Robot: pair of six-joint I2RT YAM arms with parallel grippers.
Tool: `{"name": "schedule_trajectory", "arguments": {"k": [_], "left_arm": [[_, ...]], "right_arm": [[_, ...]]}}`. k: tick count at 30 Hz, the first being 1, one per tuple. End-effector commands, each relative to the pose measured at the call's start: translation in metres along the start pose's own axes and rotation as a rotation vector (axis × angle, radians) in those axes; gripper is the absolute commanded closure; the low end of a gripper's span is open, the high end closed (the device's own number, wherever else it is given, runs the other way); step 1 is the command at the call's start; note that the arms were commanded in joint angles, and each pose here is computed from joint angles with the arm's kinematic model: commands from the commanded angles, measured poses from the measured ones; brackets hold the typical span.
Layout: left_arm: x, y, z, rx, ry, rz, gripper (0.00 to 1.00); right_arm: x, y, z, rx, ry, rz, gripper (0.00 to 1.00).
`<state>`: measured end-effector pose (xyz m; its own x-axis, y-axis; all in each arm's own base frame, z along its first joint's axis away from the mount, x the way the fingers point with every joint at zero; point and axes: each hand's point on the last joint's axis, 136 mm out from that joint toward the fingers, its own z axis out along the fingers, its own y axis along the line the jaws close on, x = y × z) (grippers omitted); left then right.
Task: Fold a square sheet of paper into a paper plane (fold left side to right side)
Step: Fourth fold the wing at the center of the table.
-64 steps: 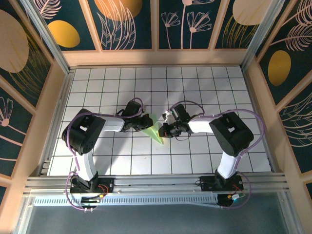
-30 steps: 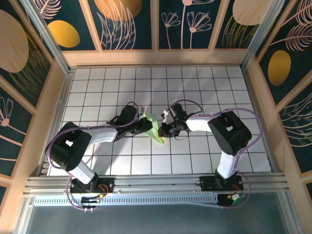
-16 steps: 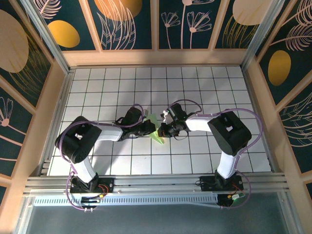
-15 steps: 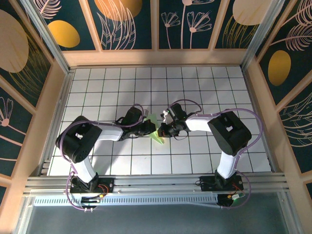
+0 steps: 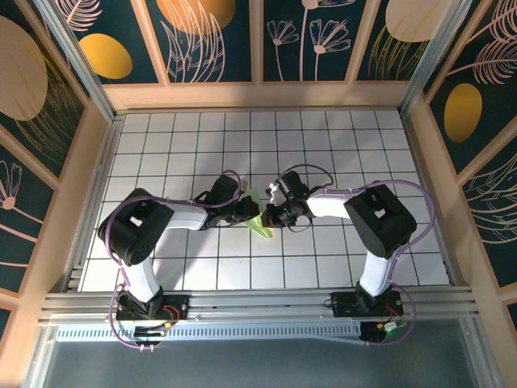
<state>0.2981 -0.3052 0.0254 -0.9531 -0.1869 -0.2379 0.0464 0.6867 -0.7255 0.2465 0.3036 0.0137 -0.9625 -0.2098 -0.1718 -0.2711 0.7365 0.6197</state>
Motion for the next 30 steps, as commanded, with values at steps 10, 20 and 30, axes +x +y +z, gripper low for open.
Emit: {"name": "schedule_trajectory", "arguments": {"k": [10,20,30], "left_arm": [[0.0,0.026,0.009,-0.122,-0.003,0.013,0.97],[-0.009,0.034,0.011,-0.152,-0.025,0.019,0.96],[-0.033,0.047,0.001,-0.157,-0.068,0.002,0.94]], "right_arm": [[0.044,-0.068,0.012,0.276,0.126,0.058,1.0],[0.052,-0.076,0.012,0.314,0.153,0.057,1.0],[0.056,-0.082,0.011,0.339,0.168,0.058,1.0]]}}
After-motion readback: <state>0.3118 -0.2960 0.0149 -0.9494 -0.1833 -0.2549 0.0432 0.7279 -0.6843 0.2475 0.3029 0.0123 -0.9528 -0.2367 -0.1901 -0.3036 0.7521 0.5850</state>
